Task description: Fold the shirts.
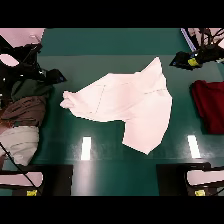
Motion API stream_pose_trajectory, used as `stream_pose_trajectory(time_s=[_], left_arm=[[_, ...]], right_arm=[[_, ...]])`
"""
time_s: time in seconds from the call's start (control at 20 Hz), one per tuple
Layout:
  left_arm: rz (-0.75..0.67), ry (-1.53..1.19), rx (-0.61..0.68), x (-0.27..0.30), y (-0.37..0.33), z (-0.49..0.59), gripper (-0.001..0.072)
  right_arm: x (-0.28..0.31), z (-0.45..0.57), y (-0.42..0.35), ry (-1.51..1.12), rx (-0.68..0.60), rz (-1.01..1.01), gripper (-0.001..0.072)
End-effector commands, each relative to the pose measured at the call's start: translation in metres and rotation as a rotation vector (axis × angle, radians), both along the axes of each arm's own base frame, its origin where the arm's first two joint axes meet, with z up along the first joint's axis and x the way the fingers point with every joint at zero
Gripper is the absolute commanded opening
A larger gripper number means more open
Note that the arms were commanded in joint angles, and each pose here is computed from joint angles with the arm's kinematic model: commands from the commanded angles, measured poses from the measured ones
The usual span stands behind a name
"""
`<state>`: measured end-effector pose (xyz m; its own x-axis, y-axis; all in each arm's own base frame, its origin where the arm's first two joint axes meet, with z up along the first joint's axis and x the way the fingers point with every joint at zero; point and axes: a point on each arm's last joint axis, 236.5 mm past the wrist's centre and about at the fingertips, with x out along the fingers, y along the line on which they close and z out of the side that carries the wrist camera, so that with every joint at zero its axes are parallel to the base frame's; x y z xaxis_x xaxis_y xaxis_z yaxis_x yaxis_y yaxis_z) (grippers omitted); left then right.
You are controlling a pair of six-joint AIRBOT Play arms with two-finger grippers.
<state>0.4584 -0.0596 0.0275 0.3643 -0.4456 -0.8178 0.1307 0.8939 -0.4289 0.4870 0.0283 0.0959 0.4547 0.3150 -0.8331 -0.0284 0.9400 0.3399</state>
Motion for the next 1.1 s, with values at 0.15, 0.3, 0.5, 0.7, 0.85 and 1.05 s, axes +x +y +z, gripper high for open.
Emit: stream_pose_trajectory(time_s=[0.15,0.3,0.5,0.7,0.85,1.05], left_arm=[[-0.090,0.278,0.111,-0.071,0.030,-0.058,0.0502],[-0.095,0.306,0.048,-0.082,0.020,-0.068,0.0502],[-0.128,0.270,-0.041,-0.079,0.000,-0.054,0.0502],[-0.135,0.254,-0.049,-0.076,-0.001,-0.050,0.0501],[-0.139,0.206,-0.039,-0.063,0.001,-0.034,0.0501],[-0.176,0.204,-0.034,-0.067,0.000,-0.014,0.0501]], right_arm=[[-0.075,0.003,0.006,0.085,-0.015,0.079,0.0438],[-0.100,-0.008,0.008,0.075,-0.014,0.061,0.0438],[-0.126,-0.023,0.011,0.085,-0.010,0.043,0.0438],[-0.144,-0.033,0.014,0.117,-0.004,0.047,0.0438],[-0.146,-0.034,0.014,0.122,-0.002,0.048,0.0438],[-0.145,-0.034,0.014,0.121,-0.002,0.048,0.0438]])
